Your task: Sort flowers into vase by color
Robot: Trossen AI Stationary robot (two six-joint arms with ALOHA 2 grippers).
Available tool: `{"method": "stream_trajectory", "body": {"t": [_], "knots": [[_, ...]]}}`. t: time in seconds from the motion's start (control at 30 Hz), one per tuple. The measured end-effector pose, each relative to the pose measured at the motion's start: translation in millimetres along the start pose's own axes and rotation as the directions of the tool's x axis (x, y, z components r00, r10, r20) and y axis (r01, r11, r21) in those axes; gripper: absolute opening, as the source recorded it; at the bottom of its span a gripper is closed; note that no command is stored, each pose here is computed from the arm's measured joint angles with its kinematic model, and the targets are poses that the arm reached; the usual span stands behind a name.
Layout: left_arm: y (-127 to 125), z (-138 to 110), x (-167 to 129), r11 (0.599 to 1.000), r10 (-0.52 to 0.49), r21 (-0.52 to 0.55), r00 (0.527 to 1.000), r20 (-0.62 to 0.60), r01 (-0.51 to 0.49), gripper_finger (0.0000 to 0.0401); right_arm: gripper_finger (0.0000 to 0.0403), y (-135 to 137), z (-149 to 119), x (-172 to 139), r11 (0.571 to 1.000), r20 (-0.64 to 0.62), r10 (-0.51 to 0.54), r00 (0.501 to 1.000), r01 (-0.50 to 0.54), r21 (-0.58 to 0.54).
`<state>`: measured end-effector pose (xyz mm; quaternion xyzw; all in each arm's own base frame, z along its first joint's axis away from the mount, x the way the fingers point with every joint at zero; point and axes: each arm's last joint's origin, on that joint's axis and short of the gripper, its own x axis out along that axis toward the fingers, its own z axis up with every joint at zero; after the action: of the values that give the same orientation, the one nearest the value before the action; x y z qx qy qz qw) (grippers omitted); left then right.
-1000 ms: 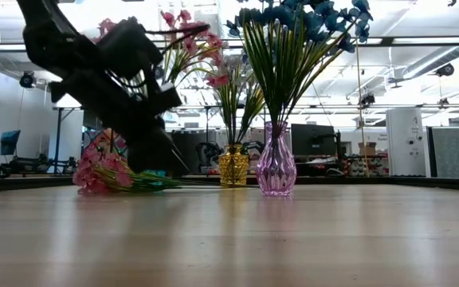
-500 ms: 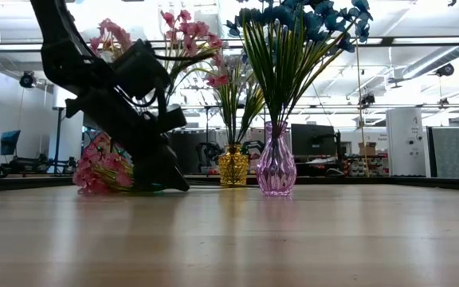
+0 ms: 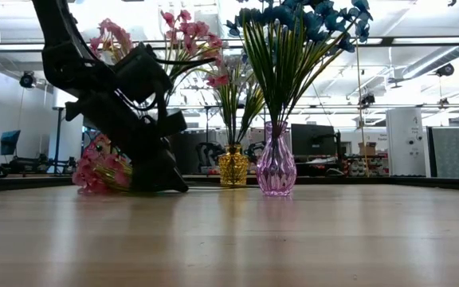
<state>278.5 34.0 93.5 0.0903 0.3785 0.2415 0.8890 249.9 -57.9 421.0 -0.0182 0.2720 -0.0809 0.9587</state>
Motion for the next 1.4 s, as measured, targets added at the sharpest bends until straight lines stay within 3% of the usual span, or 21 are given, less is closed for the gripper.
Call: {"method": "stream_trajectory", "body": {"t": [0.43, 0.8, 1.23, 1.4], "knots": [[-1.6, -0.8, -5.1, 1.000, 0.000, 0.018, 1.000, -0.019, 0.001, 0.0029, 0.0151, 0.1, -0.9, -0.3, 1.000, -0.008, 0.001, 1.000, -0.001, 0.016], [6.6, 7.8, -48.1, 0.999, -0.032, 0.019, 0.997, -0.073, 0.033, 0.0003, 0.0151, 0.1, -0.6, -0.3, 1.000, -0.006, 0.001, 1.000, -0.001, 0.019], [16.4, 19.8, -107.1, 0.987, -0.156, -0.032, 0.988, 0.006, 0.156, 0.0002, 0.0151, 3.1, 4.8, -0.3, 1.000, 0.047, 0.006, 0.999, -0.005, -0.013], [14.8, 22.0, -125.8, 0.955, -0.295, -0.029, 0.955, 0.034, 0.296, 0.0002, 0.0151, 7.2, 11.1, -2.0, 0.998, 0.100, 0.019, 0.995, -0.012, -0.063]]}}
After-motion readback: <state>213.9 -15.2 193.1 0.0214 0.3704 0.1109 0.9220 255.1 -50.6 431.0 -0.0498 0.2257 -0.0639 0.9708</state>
